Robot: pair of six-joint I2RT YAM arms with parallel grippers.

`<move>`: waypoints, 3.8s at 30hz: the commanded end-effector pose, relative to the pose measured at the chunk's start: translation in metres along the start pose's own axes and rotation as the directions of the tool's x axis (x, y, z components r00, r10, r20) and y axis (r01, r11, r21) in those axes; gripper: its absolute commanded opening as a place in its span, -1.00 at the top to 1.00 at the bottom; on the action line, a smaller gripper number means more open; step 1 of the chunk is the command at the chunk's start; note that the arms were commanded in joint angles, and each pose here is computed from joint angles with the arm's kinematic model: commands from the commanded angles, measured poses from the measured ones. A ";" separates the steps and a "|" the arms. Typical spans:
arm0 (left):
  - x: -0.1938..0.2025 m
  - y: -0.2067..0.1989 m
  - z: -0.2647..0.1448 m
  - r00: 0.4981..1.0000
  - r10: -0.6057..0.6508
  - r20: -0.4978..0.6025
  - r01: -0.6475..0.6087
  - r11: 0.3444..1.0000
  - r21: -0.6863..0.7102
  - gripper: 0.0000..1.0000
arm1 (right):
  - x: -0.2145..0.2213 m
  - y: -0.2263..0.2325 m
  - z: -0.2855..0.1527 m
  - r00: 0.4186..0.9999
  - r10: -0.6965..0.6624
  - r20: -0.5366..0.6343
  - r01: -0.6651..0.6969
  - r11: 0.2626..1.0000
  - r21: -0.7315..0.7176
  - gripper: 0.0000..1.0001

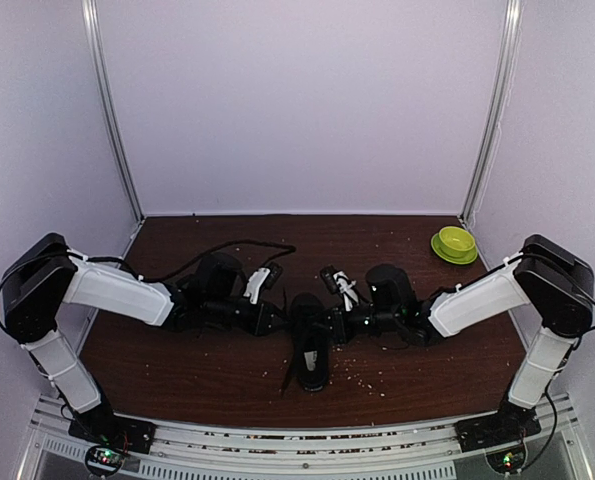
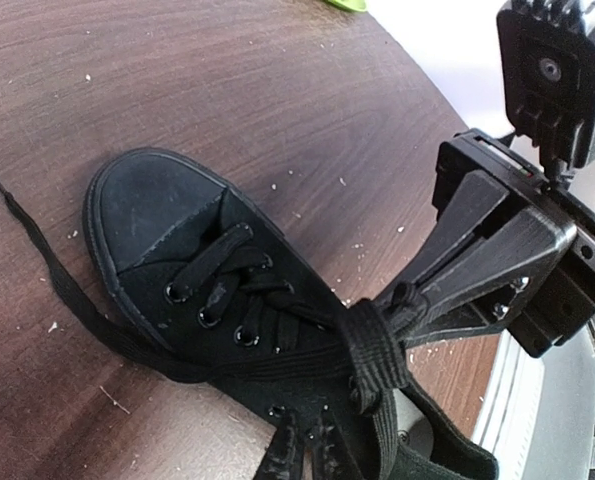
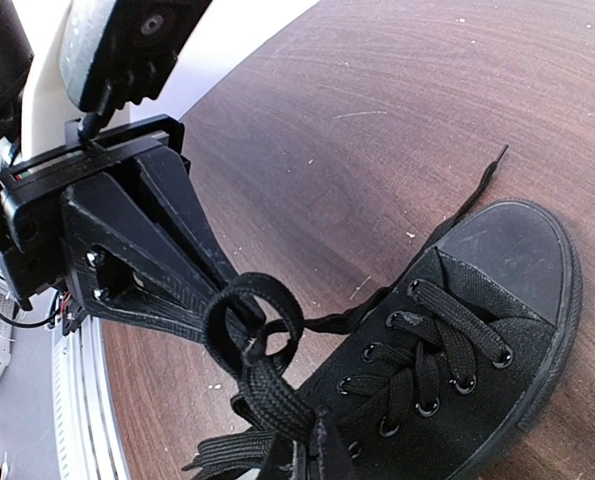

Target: Tie the shoes

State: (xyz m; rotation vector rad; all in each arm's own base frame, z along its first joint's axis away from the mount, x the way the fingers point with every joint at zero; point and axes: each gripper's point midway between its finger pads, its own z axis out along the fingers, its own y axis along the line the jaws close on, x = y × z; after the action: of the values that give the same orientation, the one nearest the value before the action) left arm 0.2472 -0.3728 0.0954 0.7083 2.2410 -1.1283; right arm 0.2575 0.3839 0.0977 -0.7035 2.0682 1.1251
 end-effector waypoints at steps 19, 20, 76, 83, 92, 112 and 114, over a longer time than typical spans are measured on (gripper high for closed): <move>-0.026 -0.015 0.033 0.999 0.039 0.025 -0.041 0.993 0.107 0.85 | -0.022 0.005 -0.010 0.997 -0.010 0.077 0.009 1.000 0.006 1.00; -0.025 -0.016 0.033 0.999 0.038 0.025 -0.040 0.993 0.115 0.85 | -0.021 0.004 -0.010 0.997 -0.004 0.080 0.003 1.000 0.009 1.00; -0.020 -0.025 0.033 0.997 0.016 0.078 -0.024 0.996 0.091 1.00 | -0.003 -0.003 -0.018 0.995 0.050 0.081 -0.052 0.998 0.025 1.00; -0.017 -0.023 0.032 0.997 0.001 0.078 -0.008 0.996 0.090 1.00 | -0.002 -0.001 -0.029 0.992 0.075 0.098 -0.078 0.997 0.023 0.47; -0.019 -0.020 0.027 0.995 -0.029 0.097 0.023 0.998 0.062 1.00 | 0.002 -0.004 -0.054 0.984 0.111 0.141 -0.123 0.990 0.075 0.06; -0.017 -0.027 0.020 0.989 -0.084 0.118 0.069 0.990 0.122 1.00 | 0.012 0.030 -0.013 0.980 0.166 0.106 -0.186 0.955 0.231 0.16; -0.016 -0.027 0.019 0.989 -0.084 0.120 0.069 0.990 0.124 1.00 | 0.010 0.025 -0.011 0.975 0.185 0.123 -0.211 0.944 0.253 0.18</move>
State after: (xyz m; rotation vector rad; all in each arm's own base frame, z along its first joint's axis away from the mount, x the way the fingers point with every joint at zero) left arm 0.2431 -0.4058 0.0890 0.5943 2.2140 -1.2729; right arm 0.2138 0.3869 0.1078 -0.4442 2.1730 0.9900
